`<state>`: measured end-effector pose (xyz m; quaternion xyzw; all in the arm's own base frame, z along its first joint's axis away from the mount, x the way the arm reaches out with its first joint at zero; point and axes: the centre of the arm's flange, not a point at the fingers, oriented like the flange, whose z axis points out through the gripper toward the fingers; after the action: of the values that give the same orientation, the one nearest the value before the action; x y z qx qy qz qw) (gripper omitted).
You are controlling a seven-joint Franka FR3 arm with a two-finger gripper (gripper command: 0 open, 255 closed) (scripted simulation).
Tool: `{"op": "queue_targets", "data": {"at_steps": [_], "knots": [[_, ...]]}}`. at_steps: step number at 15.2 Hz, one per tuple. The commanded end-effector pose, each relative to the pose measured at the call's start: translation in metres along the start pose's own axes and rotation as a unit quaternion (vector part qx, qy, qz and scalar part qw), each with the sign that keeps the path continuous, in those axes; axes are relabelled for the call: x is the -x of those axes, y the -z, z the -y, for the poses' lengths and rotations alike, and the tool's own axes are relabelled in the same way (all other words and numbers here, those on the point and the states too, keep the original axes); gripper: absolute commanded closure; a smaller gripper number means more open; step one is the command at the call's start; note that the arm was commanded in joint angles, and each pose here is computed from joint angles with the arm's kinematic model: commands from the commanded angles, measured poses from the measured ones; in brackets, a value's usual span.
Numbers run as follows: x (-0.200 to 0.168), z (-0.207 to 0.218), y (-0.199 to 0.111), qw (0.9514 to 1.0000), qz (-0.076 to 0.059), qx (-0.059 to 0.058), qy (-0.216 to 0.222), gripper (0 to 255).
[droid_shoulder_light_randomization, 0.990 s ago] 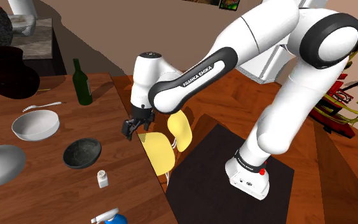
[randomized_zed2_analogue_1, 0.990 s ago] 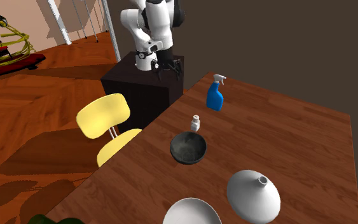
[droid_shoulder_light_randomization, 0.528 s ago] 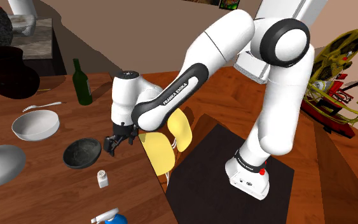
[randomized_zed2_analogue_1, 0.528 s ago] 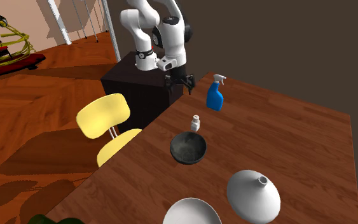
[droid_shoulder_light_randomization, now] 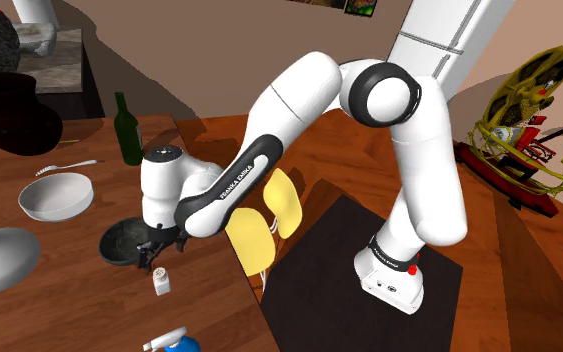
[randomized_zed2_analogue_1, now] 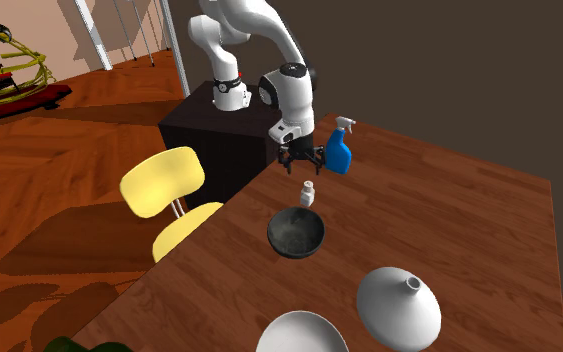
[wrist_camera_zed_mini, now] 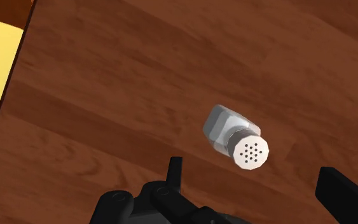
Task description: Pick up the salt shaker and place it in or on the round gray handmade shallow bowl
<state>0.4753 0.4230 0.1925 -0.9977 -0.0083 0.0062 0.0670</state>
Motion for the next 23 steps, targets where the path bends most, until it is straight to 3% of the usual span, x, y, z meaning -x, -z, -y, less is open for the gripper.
{"op": "queue_targets", "data": {"at_steps": [1, 8, 16, 17, 23], "knots": [[-0.006, 0.013, -0.015, 1.0, 0.001, 0.0, 0.0, 0], [-0.005, 0.013, -0.055, 1.0, 0.001, 0.0, 0.0, 0], [-0.005, 0.013, -0.055, 1.0, 0.001, 0.0, 0.0, 0], [-0.005, 0.013, -0.055, 1.0, 0.001, 0.0, 0.0, 255], [-0.005, 0.012, -0.055, 1.0, 0.001, 0.0, 0.0, 255]]}}
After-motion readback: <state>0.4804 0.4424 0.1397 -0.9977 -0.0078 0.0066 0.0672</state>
